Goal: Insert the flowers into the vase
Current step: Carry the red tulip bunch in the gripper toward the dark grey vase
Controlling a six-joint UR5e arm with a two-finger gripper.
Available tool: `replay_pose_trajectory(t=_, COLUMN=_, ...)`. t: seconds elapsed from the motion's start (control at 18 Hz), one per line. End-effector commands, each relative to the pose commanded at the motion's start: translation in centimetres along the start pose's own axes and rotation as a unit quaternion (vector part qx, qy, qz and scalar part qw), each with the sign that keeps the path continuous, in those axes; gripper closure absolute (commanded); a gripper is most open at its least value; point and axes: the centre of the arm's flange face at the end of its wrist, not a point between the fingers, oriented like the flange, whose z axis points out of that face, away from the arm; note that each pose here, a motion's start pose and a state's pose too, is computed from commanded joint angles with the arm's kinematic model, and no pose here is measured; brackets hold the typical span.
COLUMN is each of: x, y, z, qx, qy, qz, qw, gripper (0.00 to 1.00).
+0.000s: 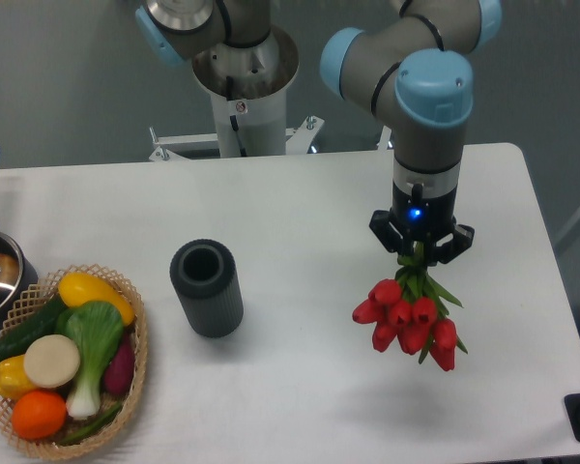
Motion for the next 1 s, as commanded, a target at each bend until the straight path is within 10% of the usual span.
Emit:
replay_pose_trajectory(t=0.5, x=-0.3, y=-2.3, z=-5.7, qx=0.176, qy=0.029, qz=-0.029, qw=0.9835, gripper=1.00)
replay_pose_trajectory(t=1.0, x=3.5, y=-5.2, z=-8.4, qx=0.391, qy=0.179, qz=-0.033, qw=0.9023, gripper=1.00)
